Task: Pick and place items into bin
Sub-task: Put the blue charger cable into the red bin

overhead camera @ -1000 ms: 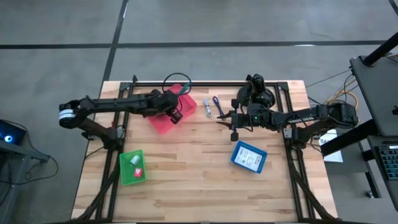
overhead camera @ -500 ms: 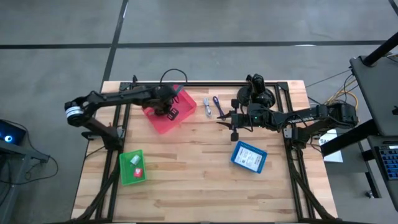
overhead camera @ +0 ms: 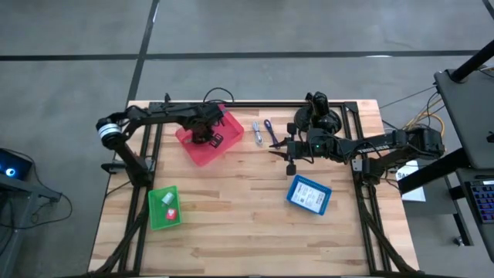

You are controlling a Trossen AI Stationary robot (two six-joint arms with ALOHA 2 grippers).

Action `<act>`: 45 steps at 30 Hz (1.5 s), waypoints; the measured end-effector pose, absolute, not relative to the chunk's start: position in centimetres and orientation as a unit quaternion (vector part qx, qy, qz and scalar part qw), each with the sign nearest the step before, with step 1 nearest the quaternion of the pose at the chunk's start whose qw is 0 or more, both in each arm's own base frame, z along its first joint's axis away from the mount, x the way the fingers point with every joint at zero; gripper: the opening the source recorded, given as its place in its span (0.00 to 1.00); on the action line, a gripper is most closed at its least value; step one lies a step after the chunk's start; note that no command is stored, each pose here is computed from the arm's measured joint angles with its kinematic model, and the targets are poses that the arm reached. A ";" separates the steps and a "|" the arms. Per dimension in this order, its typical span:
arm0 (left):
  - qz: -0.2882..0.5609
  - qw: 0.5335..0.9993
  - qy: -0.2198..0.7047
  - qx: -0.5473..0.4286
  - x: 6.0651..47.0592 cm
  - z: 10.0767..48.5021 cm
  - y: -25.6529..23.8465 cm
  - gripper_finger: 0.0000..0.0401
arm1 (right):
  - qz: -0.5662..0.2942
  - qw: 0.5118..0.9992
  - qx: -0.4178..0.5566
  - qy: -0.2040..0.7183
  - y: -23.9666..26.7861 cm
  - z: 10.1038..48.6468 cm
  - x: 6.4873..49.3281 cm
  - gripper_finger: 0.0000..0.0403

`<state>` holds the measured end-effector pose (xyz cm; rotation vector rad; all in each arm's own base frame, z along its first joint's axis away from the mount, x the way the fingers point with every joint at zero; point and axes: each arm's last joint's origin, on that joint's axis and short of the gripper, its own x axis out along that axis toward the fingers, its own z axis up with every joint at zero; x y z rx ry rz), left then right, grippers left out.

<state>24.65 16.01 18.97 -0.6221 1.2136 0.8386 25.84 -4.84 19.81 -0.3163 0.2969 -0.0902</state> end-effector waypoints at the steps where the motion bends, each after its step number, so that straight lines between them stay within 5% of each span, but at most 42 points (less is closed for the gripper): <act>1: 0.379 0.688 0.549 -0.287 24.5 18.8 16.1 0.04 | -0.045 0.976 -0.157 0.147 -4.8 19.8 25.8 0.16; 10: 0.382 0.653 0.583 -0.298 23.5 18.6 16.0 0.04 | -0.044 0.976 -0.157 0.148 -4.8 19.8 25.8 0.18; 31: 0.335 0.682 0.601 -0.248 23.4 19.1 16.0 0.09 | -0.045 0.976 -0.157 0.147 -4.8 19.8 25.8 0.15; 45: 0.293 0.691 0.618 -0.234 22.8 23.2 15.5 0.14 | -0.044 0.975 -0.159 0.148 -4.8 19.8 25.8 0.16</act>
